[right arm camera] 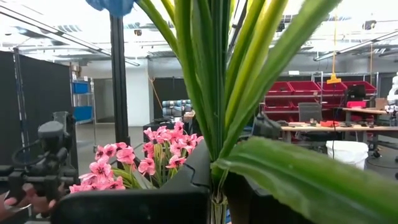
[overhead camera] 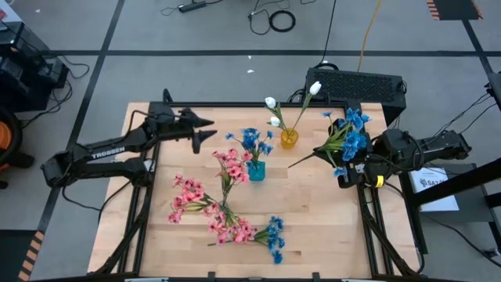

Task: Sort flowers into vase by color
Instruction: Put the top blue flowers into the blue vase

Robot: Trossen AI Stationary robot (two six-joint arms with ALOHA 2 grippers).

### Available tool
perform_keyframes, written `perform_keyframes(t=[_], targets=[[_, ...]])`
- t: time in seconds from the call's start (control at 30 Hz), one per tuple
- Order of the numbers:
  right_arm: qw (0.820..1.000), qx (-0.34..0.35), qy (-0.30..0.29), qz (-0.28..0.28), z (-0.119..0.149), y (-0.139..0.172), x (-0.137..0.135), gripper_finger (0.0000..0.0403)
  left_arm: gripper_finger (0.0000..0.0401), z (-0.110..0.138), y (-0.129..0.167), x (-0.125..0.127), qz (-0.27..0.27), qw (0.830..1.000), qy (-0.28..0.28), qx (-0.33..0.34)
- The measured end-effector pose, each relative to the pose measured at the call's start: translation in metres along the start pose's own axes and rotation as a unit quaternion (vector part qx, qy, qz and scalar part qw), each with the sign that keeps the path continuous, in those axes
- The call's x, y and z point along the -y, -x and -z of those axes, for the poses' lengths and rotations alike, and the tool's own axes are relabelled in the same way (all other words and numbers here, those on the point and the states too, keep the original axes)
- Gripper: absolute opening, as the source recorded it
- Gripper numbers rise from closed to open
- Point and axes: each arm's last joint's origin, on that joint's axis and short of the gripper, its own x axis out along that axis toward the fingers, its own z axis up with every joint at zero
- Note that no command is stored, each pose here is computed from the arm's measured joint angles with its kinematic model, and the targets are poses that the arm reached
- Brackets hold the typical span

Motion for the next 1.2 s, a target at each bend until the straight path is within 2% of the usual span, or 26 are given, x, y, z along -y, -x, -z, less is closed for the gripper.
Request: perform_keyframes(t=[0.1,0.23,0.37,0.63,1.0,1.2], targets=[[1.000,0.000,0.002,0.000,0.000,0.000,0.000,0.0011,0.0207,0.015,-0.001,0.003,0.029,0.999,0.023,-0.007],[1.000,0.000,0.002,0.000,0.000,0.000,0.000,0.0011,0.0207,0.028,-0.001,0.010,0.075,0.996,0.042,0.019],[1.000,0.000,0.006,0.000,0.000,0.000,0.000,0.0011,0.0207,0.040,0.000,0.018,0.100,0.993,0.048,0.051],[1.000,0.000,0.013,0.000,0.000,0.000,0.000,0.0011,0.0207,0.051,0.001,0.034,0.116,0.988,0.054,0.092],[1.000,0.001,0.015,0.002,0.000,0.000,0.000,0.0011,0.0207,0.069,-0.027,0.042,0.127,0.987,0.054,0.078],[1.000,0.001,0.019,0.002,0.000,0.000,0.000,0.0011,0.0207,0.077,-0.040,0.041,0.141,0.983,0.057,0.105]])
